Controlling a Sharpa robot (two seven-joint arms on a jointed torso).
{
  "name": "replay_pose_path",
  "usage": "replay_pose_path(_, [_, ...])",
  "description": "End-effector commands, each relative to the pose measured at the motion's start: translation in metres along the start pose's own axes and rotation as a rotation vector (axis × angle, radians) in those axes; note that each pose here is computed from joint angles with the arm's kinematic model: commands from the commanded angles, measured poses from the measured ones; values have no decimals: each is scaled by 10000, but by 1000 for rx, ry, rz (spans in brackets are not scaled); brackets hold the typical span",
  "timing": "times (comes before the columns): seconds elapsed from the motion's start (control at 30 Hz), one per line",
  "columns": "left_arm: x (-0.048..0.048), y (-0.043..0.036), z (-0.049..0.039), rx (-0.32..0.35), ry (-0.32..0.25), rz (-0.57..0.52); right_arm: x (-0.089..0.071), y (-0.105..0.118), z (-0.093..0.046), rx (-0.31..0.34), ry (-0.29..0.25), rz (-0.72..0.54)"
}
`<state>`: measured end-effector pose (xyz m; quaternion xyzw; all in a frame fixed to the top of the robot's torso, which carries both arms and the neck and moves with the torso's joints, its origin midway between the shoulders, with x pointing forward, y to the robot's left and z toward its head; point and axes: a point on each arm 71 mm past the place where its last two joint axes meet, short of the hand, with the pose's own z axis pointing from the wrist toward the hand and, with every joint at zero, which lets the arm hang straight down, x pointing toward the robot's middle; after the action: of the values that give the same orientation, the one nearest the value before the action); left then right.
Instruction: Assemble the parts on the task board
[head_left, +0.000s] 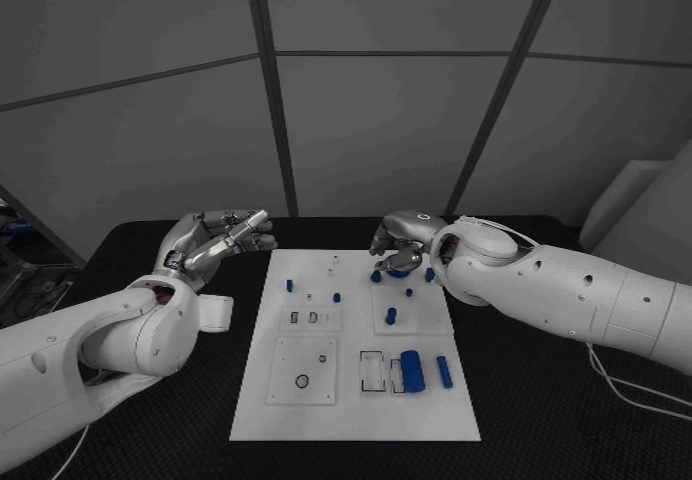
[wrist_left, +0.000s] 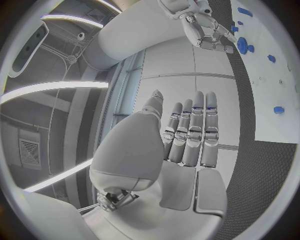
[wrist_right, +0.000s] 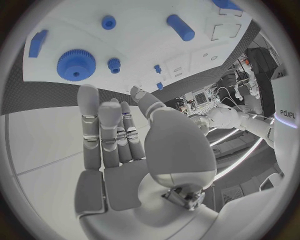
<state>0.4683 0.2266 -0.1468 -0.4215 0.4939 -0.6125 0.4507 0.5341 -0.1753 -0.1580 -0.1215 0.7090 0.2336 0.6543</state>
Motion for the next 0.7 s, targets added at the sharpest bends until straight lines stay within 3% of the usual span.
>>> replay_pose_path(0.03, [29, -24, -9, 7, 27, -2, 33, -11, 9, 35, 66, -66])
replay_pose_path(0.7, [-10, -60, -41, 17, 15, 4, 61, 14, 66, 41, 79, -52])
